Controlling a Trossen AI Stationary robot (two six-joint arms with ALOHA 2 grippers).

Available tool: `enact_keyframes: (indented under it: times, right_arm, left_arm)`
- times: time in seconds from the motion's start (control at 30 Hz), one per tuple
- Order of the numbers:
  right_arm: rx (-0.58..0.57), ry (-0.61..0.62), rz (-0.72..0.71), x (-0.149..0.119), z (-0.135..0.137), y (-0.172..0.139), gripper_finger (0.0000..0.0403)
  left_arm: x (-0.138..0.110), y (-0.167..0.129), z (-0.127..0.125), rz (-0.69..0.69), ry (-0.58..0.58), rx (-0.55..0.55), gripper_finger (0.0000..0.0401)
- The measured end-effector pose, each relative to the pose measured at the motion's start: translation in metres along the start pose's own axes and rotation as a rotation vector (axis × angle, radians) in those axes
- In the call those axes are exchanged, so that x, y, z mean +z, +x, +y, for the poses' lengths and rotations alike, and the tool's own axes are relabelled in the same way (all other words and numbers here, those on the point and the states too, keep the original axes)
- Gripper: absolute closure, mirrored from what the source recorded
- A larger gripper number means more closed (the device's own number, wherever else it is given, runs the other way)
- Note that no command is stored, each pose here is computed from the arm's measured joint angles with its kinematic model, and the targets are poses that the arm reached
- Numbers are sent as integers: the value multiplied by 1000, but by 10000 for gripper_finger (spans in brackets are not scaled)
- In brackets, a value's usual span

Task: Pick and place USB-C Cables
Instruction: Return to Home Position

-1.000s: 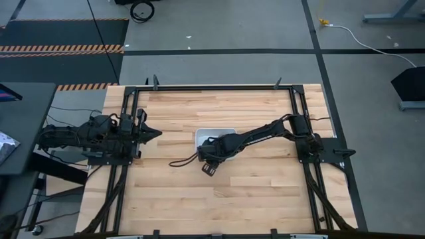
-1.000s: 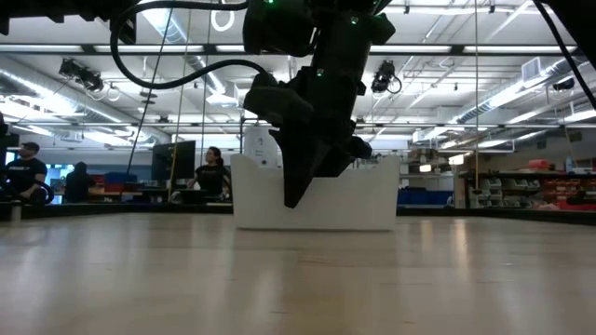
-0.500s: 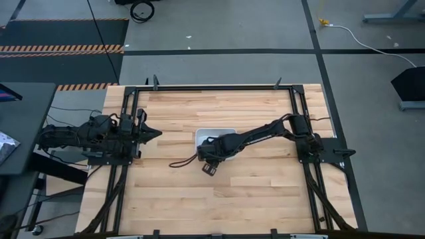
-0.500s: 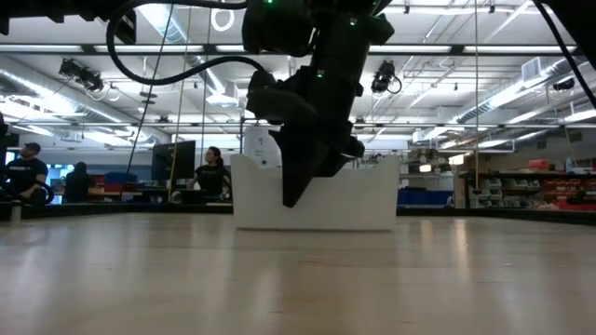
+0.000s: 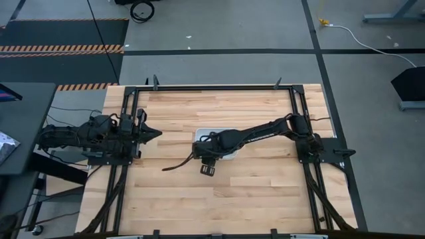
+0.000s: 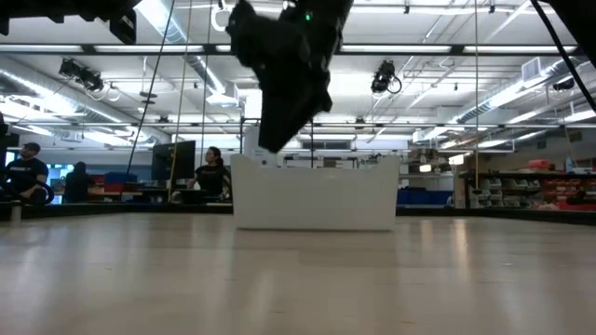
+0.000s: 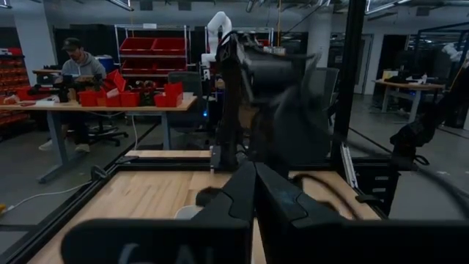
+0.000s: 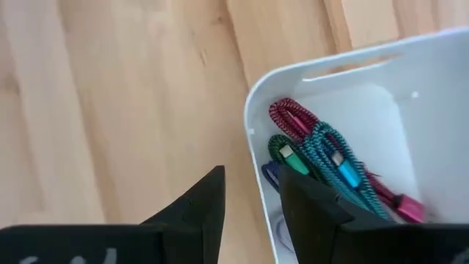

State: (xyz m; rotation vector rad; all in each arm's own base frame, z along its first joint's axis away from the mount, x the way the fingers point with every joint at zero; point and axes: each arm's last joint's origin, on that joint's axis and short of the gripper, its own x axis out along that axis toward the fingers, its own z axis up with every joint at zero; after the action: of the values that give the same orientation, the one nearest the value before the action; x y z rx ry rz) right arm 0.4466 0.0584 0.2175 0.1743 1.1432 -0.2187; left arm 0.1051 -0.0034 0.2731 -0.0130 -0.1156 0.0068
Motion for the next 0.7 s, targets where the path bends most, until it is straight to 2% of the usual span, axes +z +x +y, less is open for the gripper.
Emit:
enact_keyframes:
  times: [0.33, 0.53, 0.7]
  right_arm:
    - [2, -244, 43, 3, 18, -50, 267]
    - [-32, -261, -15, 0, 15, -88, 267]
    - [-74, -258, -59, -13, 0, -118, 267]
  left_arm:
    - [0, 0, 0, 0, -8, 0, 385]
    - [1, -7, 0, 0, -8, 0, 385]
    - [2, -11, 0, -10, -8, -26, 386]
